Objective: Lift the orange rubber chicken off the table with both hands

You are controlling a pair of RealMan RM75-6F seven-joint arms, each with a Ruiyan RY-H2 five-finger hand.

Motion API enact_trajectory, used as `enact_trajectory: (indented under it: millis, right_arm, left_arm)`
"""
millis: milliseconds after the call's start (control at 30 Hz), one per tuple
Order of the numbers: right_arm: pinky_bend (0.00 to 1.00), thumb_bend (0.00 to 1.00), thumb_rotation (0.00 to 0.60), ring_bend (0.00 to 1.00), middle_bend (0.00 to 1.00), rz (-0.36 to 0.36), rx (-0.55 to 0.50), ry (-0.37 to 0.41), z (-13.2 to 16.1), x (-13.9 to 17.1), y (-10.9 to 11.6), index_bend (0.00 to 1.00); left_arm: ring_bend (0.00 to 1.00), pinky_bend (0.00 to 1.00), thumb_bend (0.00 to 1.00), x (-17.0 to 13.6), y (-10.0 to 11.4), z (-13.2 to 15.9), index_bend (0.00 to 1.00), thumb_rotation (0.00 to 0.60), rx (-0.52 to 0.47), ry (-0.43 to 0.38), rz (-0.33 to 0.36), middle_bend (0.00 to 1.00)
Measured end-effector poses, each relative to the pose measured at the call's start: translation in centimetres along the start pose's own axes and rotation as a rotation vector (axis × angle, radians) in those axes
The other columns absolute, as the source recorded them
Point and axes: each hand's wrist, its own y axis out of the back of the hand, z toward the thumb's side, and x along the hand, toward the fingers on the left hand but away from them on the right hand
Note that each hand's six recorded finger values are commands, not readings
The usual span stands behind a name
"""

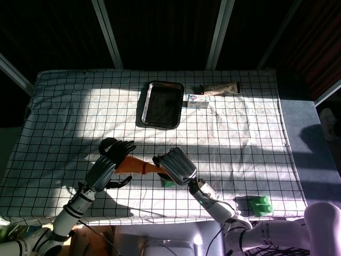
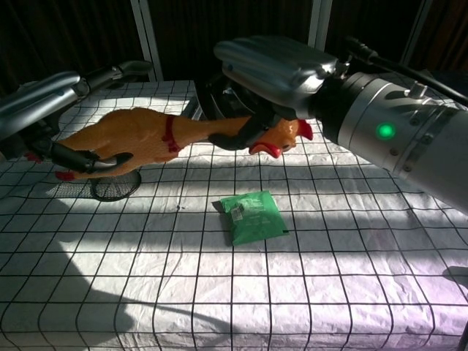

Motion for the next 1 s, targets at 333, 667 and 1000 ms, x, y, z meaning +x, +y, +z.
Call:
enact_trajectory:
  millis: [333,667,1000]
  right_arm:
    - [0.76,0.55,0.600,0.77,0.72,-0.018,-0.021,0.001,0.1,-0.1,0.3,0.91]
    - [0.76,0.55,0.600,0.77,0.72,-0.011,-0.020,-0.005,0.0,0.0,0.1,0.91]
    - [0.76,0.55,0.600,0.77,0.72,-0.007,-0.021,-0.009,-0.2,0.1,-0.1,0.91]
  left_arm:
    - [0.49,0.66,0.55,0.5,-0.4,-0.5,0.49,0.600,-0.018,0.025,0.002,0.51]
    - [0.84,1.00,0.70,1.1,0.0,-0.5,0.81,0.600,-0.001,0.040,0.121,0.93]
    - [0.20,0.38,0.45,0.9,-0.8,-0.7,0.21,0.600,0.026,0.032,0.058,0.30]
